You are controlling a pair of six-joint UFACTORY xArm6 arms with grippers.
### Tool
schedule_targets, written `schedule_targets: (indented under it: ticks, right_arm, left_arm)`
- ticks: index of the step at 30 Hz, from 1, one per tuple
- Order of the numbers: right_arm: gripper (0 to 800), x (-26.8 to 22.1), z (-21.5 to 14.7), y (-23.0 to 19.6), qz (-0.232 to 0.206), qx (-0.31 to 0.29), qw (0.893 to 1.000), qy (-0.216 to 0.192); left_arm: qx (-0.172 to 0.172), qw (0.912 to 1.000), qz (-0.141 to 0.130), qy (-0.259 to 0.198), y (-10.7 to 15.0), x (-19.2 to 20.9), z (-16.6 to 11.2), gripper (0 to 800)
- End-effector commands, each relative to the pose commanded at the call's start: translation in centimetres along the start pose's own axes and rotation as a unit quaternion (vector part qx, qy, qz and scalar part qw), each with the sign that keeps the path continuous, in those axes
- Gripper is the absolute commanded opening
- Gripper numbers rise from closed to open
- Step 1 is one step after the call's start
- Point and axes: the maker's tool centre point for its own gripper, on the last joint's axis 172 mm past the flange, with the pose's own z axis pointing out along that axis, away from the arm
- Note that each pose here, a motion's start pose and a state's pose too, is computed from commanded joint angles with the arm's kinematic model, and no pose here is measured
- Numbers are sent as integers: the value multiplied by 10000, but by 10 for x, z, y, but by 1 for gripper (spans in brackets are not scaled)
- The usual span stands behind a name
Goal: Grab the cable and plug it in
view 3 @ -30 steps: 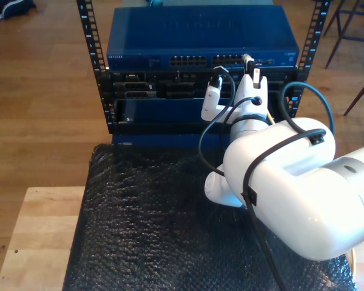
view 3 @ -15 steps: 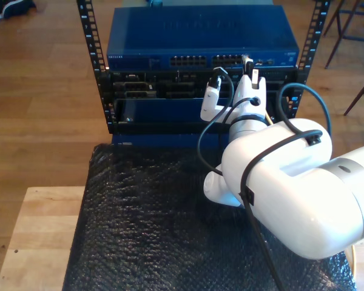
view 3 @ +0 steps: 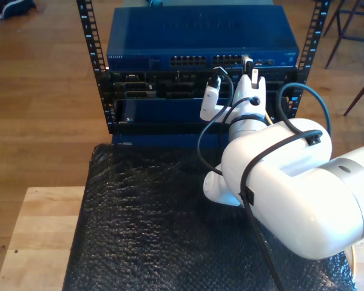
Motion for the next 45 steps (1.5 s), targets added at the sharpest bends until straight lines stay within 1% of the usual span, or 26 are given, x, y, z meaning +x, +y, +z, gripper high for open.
schedule_targets:
  ticks: [12,23,45]
  right_arm:
    - [0,3,6,9,80,-110,9999,-5]
    - [0,0,6,-1,41,-53,10000,-21]
    - [0,-1,6,-2,49,-41,10000,-20]
  left_arm:
    - [0,10000,0,0,0,0,0,800]
    - [0,10000,0,-8,0,0,0,800]
    - [0,10000,0,0,0,0,0,800]
